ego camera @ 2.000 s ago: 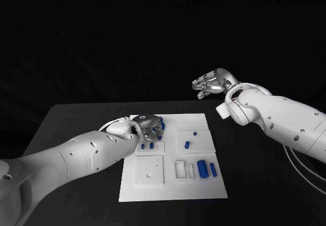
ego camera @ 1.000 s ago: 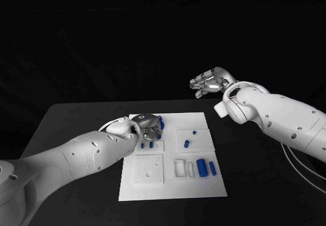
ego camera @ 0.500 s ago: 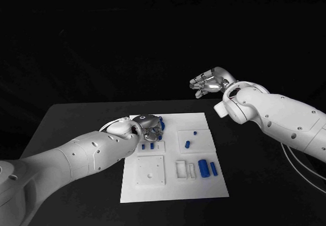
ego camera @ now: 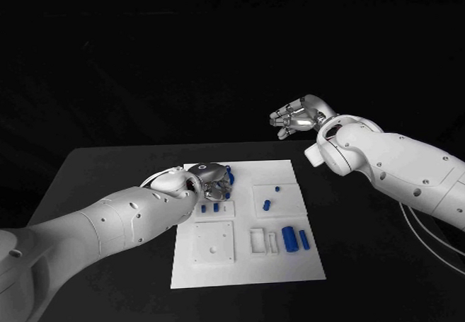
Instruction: Assemble the parts on the task board
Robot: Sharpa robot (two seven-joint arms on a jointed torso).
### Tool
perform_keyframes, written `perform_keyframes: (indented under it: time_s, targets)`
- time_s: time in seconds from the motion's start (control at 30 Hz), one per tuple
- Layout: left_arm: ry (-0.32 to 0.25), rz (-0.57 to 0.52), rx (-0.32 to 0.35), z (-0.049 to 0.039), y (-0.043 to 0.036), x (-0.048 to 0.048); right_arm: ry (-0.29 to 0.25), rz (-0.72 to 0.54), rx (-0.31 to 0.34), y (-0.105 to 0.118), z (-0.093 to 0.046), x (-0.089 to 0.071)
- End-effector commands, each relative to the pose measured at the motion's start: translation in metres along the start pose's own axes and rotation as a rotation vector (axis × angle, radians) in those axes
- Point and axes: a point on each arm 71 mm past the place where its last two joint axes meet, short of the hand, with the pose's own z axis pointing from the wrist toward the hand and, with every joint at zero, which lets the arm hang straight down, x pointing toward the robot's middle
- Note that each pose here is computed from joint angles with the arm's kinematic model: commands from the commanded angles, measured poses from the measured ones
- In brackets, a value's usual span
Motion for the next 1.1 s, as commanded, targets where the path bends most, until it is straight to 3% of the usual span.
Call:
perform_keyframes:
  time_s: [0.03,0.43,1.1]
  targets:
    - [0.022,-0.019,0.042,0.0005,-0.0089,0.0063,0.009,-0.009,-0.007,0.0009,0.0002,0.0010]
    - [0.008,-0.022,0.046,-0.0003,-0.0112,0.0047,0.008,-0.010,-0.007,0.0006,0.0003,0.0008]
    - [0.035,-0.020,-0.001,0.0003,-0.0032,0.0045,0.010,-0.011,-0.006,0.0001,0.0010,0.0014]
